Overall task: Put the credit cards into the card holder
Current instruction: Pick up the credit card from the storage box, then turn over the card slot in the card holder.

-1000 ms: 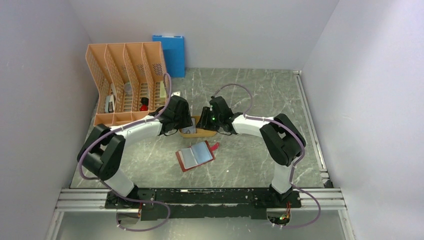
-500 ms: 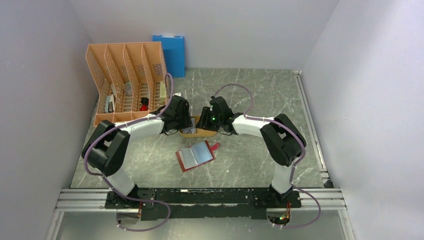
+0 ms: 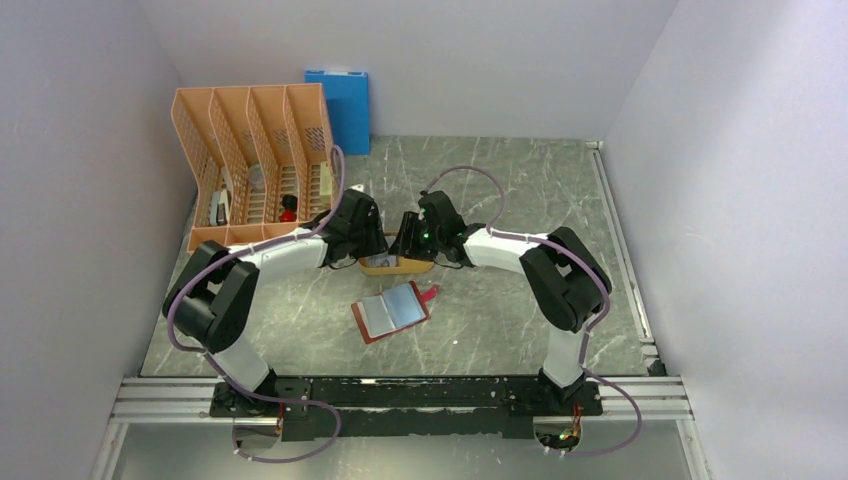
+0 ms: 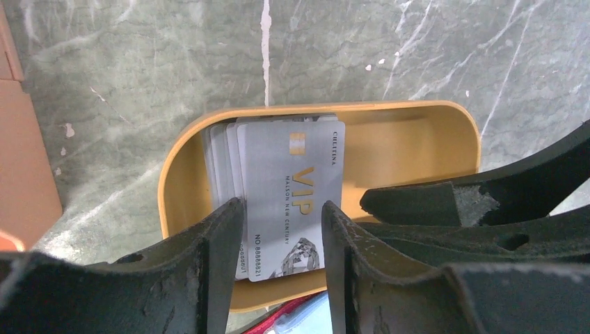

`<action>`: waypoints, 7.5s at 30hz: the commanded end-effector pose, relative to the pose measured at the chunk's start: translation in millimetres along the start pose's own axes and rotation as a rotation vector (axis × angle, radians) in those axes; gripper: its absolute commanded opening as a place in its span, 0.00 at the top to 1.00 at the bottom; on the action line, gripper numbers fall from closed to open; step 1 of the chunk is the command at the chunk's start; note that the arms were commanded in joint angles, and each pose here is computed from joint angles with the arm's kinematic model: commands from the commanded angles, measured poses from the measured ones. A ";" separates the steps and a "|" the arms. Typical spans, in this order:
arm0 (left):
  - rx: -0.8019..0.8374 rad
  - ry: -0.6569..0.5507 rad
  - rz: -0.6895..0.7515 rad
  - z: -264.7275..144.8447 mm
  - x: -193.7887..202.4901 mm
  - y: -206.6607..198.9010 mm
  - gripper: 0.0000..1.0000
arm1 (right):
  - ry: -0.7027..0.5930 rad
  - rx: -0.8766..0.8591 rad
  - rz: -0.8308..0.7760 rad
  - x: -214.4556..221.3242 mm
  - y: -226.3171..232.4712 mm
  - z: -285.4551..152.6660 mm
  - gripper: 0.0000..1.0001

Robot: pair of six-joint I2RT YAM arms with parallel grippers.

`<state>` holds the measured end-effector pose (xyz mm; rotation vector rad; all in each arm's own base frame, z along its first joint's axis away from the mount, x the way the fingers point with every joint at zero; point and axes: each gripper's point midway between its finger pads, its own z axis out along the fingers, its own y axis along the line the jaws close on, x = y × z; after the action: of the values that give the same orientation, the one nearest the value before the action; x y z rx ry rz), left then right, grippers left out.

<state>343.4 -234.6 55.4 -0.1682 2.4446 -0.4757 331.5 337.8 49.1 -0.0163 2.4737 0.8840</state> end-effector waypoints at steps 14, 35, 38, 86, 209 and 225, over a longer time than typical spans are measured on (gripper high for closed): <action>0.007 -0.101 -0.015 -38.4 -21.6 2.2 0.49 | 0.037 -0.003 0.023 -8.7 2.0 22.2 0.50; -0.012 -0.066 -0.018 -28.5 -11.2 12.5 0.50 | 0.031 0.013 0.064 -2.1 -18.8 11.4 0.82; -0.013 -0.068 -0.017 -29.0 -12.3 12.8 0.50 | 0.025 0.006 0.065 -4.3 -17.7 8.4 0.86; 0.233 -0.086 0.190 -148.1 44.0 -24.9 0.43 | -0.061 -0.061 -0.049 -24.2 19.9 -154.9 1.00; 0.308 -0.031 0.016 -77.6 75.1 -73.1 0.37 | 0.236 -0.268 -0.115 124.8 3.9 -110.6 1.00; 0.254 0.008 0.049 -57.8 80.1 -62.0 0.73 | 0.247 -0.240 -0.116 131.6 -5.7 -108.8 1.00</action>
<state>237.8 -287.4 69.0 -0.0149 2.3911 -0.7323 168.3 288.4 56.7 -0.3390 2.5543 1.1947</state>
